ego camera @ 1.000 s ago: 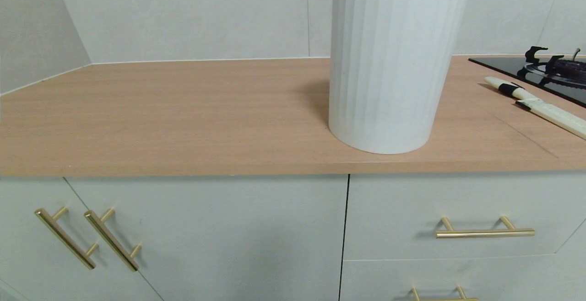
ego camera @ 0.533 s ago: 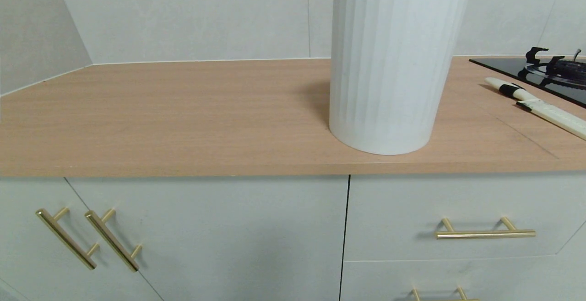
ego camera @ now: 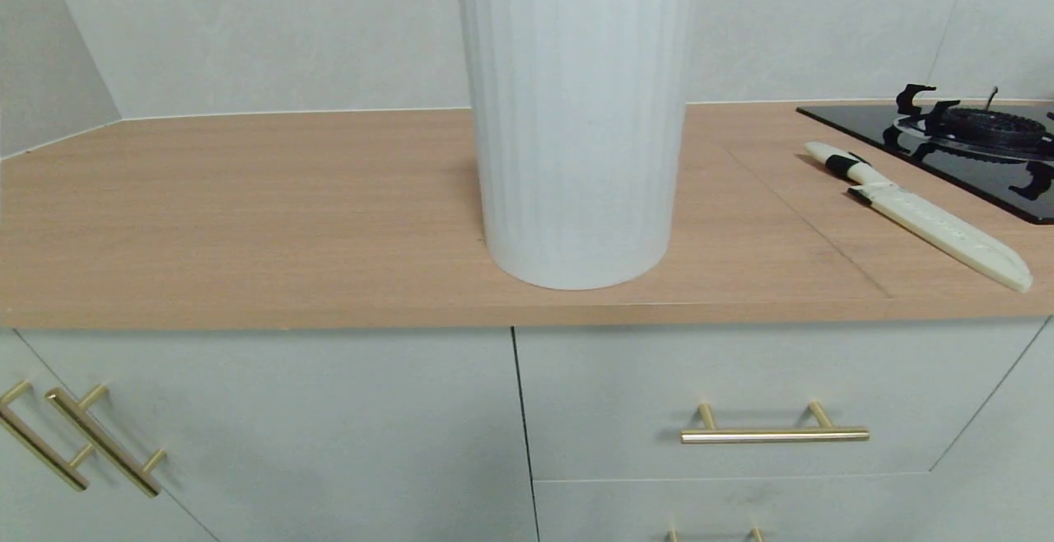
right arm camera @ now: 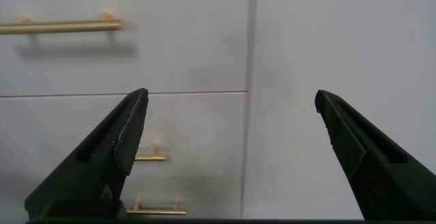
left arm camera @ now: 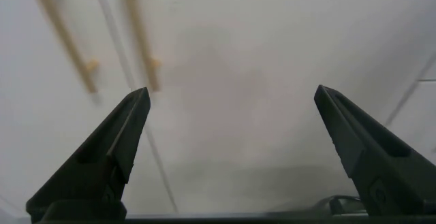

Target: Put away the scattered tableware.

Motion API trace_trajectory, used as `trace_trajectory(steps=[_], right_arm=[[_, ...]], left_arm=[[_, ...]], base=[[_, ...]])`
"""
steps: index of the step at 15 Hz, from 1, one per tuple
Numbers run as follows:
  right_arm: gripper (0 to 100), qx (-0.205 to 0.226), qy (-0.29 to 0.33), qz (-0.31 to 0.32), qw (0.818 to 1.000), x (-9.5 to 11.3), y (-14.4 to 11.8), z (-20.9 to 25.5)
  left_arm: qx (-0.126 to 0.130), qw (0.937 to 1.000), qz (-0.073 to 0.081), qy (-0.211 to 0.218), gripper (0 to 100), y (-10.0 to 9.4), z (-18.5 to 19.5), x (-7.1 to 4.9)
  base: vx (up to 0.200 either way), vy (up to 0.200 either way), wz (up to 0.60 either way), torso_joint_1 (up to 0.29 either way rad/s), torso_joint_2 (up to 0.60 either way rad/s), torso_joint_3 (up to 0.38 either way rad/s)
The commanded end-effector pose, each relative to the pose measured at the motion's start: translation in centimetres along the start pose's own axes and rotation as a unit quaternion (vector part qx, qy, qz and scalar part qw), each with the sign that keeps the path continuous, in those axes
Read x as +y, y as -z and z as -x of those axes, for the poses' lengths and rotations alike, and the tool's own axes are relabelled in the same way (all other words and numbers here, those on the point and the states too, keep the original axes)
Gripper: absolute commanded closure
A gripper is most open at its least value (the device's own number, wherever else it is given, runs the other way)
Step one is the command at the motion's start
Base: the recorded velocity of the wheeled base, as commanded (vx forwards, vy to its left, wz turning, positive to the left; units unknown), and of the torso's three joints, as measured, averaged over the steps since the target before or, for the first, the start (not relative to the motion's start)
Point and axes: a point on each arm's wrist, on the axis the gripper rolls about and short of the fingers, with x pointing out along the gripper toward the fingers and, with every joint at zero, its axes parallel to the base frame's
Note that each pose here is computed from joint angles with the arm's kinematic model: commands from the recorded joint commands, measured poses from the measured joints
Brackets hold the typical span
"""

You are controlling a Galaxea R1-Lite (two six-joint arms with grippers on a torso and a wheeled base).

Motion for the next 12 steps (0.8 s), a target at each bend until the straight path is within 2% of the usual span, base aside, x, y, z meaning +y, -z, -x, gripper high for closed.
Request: trace_trajectory(steps=[1,12], right_arm=[[0,0.001,0.000,0.000,1.000,0.00,-0.01,-0.01],[0,0.001,0.000,0.000,1.000,0.00,-0.01,-0.01]], left_arm=[[0.000,1.0000,0.000,0.000,0,-0.01,-0.01,0.00],[0.000,1.0000,0.000,0.000,0,-0.01,-0.01,0.00]], base=[[0.000,0.000,0.00,0.000,0.00,0.000],[0.000,0.000,0.00,0.000,0.00,0.000]])
